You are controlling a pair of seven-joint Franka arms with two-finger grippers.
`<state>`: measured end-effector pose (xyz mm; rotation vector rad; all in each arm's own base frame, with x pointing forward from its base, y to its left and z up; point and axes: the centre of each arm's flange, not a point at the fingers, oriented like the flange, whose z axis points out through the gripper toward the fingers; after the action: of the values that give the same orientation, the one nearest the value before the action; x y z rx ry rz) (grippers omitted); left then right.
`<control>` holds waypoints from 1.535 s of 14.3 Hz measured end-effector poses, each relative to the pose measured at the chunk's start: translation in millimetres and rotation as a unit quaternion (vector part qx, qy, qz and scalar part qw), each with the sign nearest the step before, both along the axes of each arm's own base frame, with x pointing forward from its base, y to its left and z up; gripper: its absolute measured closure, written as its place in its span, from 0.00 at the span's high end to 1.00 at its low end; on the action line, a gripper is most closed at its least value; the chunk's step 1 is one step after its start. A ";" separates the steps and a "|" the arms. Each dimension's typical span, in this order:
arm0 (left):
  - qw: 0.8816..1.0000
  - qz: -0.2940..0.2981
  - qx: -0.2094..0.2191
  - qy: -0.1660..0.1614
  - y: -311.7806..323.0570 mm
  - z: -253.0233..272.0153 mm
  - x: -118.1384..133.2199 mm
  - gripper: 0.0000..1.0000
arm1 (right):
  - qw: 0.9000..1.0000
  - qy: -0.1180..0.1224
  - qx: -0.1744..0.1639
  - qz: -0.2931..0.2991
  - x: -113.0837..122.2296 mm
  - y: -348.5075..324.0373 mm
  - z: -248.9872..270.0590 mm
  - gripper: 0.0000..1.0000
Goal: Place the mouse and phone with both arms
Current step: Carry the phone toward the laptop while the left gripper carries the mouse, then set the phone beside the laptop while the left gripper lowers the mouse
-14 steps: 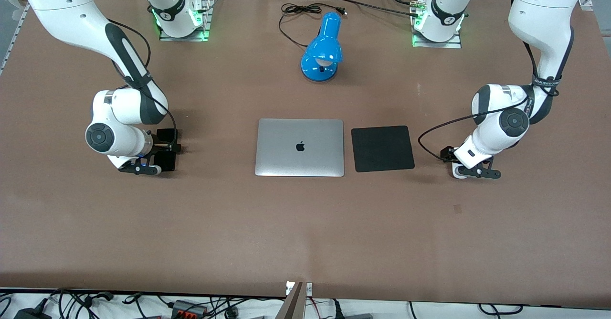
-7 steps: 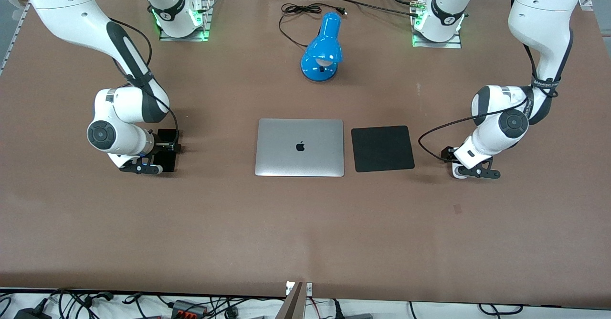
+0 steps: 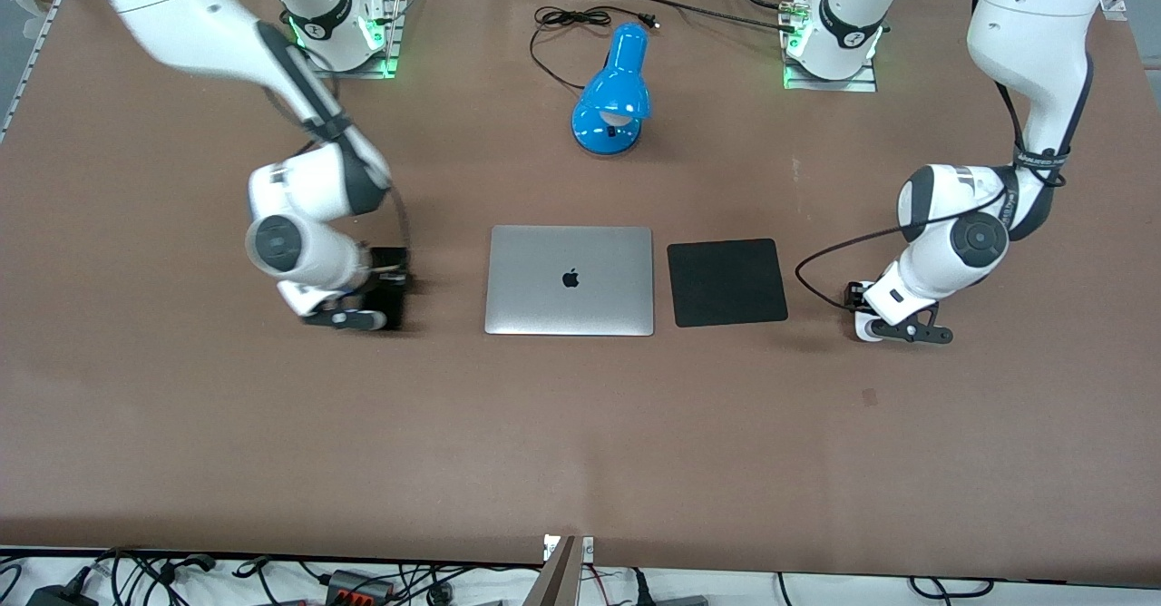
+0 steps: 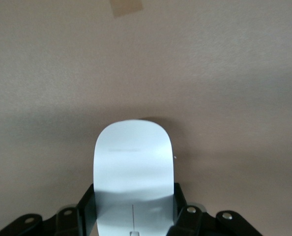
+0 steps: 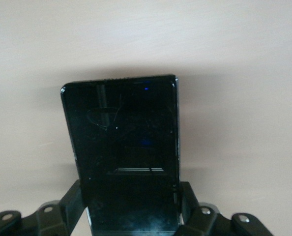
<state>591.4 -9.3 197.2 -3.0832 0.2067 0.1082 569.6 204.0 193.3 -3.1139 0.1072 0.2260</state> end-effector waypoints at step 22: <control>0.993 0.094 -0.058 0.032 -219.7 -8.8 -38.1 0.62 | 1.000 0.000 0.004 0.011 10.0 39.5 -25.2 0.81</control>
<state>553.3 -228.9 188.4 -3.2112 -0.0793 0.2103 579.6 243.5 168.1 -3.1081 0.0719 0.2255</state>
